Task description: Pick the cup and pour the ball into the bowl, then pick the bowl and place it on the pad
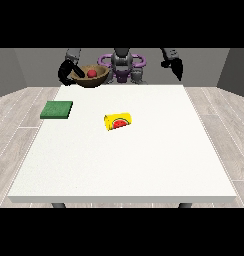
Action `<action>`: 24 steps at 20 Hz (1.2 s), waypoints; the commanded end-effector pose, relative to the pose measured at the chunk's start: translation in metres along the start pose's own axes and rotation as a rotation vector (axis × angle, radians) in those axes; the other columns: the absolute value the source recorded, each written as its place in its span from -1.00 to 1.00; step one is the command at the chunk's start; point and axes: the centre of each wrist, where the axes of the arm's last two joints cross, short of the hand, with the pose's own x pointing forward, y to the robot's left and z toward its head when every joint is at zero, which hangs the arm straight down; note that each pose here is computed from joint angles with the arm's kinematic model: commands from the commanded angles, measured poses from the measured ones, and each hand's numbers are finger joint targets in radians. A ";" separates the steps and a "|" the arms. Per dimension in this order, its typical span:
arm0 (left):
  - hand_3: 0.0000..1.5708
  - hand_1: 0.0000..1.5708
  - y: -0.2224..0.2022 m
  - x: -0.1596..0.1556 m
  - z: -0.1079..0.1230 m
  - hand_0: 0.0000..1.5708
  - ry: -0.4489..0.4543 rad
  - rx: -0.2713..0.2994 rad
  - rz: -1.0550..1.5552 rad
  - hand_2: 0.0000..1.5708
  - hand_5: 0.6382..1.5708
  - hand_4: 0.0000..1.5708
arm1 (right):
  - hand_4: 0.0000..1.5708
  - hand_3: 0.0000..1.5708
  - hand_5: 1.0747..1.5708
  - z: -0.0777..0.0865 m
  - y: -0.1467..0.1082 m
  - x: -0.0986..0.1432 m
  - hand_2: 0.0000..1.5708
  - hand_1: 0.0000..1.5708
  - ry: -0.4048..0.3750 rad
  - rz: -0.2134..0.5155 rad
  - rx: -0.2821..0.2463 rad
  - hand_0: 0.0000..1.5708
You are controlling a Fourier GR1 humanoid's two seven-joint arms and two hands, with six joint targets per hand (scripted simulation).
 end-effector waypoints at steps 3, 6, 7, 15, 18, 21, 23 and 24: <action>-1.00 -1.00 0.016 -0.005 0.006 -1.00 -0.049 0.010 0.001 -1.00 0.69 0.29 | 0.00 -0.14 1.00 -0.004 -0.055 0.009 1.00 1.00 -0.028 -0.036 -0.046 1.00; -1.00 -1.00 -0.009 0.040 -0.027 -1.00 -0.186 -0.021 0.037 -1.00 0.71 0.34 | 0.00 -0.14 1.00 -0.020 -0.108 0.034 1.00 1.00 -0.111 -0.107 -0.145 1.00; -1.00 -1.00 0.001 0.028 -0.016 -1.00 -0.188 -0.029 0.035 -1.00 0.74 0.40 | 0.00 -0.14 1.00 -0.019 -0.109 0.029 1.00 1.00 -0.078 -0.104 -0.131 1.00; -1.00 -1.00 0.144 0.097 -0.033 -1.00 -0.346 0.090 0.063 -1.00 0.99 0.67 | 0.10 -1.00 1.00 -0.018 -0.192 -0.009 1.00 1.00 -0.163 -0.135 -0.215 1.00; -1.00 -1.00 0.200 0.091 -0.012 -1.00 -0.351 0.118 0.053 -1.00 1.00 0.63 | 0.04 -1.00 0.99 -0.016 -0.186 -0.009 1.00 1.00 -0.204 -0.116 -0.259 1.00; -1.00 -1.00 0.215 0.100 -0.012 -1.00 -0.424 0.098 0.092 -1.00 1.00 0.59 | 0.01 -1.00 0.98 -0.021 -0.190 0.000 1.00 1.00 -0.225 -0.194 -0.292 1.00; -1.00 -1.00 0.231 0.100 -0.008 -1.00 -0.428 0.177 0.071 -1.00 0.99 0.54 | -0.03 -1.00 0.99 -0.020 -0.196 -0.007 1.00 1.00 -0.274 -0.190 -0.273 1.00; -1.00 -1.00 0.233 0.106 -0.012 -1.00 -0.417 0.150 0.082 -1.00 0.98 0.54 | -0.04 -1.00 0.99 -0.021 -0.204 0.004 1.00 1.00 -0.262 -0.200 -0.285 1.00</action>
